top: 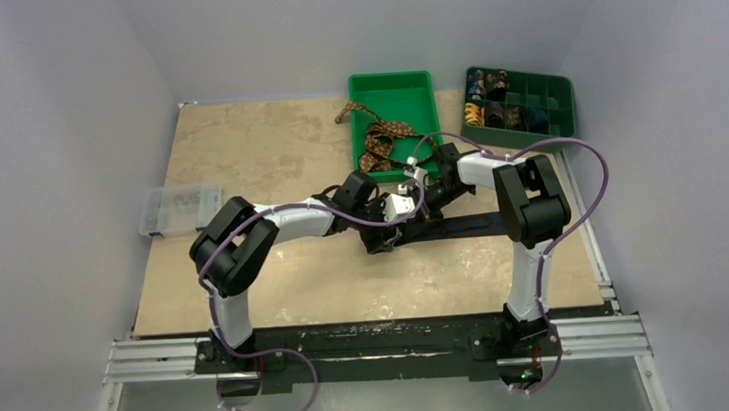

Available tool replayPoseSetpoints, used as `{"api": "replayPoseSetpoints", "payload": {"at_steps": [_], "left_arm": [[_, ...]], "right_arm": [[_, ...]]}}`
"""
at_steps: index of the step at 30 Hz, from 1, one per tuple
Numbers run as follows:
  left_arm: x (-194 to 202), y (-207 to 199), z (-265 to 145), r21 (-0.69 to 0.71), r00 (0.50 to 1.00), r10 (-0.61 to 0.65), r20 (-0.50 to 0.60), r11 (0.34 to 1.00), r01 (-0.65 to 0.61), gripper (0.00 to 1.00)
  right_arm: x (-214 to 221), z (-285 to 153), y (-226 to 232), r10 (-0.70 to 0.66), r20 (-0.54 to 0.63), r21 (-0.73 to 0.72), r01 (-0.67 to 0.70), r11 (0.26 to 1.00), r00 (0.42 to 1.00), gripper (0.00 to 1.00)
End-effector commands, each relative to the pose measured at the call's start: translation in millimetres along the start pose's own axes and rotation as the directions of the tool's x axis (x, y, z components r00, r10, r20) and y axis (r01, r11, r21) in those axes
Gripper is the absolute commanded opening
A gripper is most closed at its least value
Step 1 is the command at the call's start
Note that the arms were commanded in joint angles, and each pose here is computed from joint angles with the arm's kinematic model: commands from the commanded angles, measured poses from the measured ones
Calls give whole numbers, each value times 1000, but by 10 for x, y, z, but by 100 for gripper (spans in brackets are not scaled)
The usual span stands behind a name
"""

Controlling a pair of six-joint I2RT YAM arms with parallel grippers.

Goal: Roll the ties
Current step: Roll the tie at the center of the board.

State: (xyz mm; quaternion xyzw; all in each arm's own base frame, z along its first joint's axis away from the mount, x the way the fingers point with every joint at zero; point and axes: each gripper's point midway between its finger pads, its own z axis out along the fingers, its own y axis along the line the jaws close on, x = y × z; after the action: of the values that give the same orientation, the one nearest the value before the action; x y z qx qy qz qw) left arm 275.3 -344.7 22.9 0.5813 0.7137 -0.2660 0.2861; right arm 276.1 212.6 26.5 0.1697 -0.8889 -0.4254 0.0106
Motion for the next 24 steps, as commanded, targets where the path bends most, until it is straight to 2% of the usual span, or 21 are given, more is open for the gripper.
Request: {"api": "replayPoseSetpoints", "payload": {"at_steps": [1,7,11,13,15,19,22,24], "left_arm": [[-437,0,-44,10,982,51,180,998,-54,67],[-612,26,-37,-9,958,94,273,995,-95,69],[-540,-22,76,7,960,121,252,992,-126,67],[-484,-24,148,-2,965,140,223,990,-143,59],[-375,-21,214,10,980,127,154,991,-130,47],[-140,-24,231,20,993,103,61,994,-105,26],[59,-145,171,56,995,98,11,994,-98,17],[165,-190,148,71,996,89,-18,994,-88,11]], "right_arm": [[118,66,-429,67,-48,161,-58,985,997,0],[144,55,-603,87,-64,244,-69,967,994,0],[129,49,-672,97,-76,276,-73,958,992,0],[123,60,-664,97,-81,267,-72,961,992,0],[120,61,-618,88,-82,251,-65,966,993,0],[55,12,-288,17,-42,123,-12,992,999,0],[27,-151,35,-46,1,32,46,998,999,21],[-16,-307,203,-73,35,-5,74,997,997,31]]}}
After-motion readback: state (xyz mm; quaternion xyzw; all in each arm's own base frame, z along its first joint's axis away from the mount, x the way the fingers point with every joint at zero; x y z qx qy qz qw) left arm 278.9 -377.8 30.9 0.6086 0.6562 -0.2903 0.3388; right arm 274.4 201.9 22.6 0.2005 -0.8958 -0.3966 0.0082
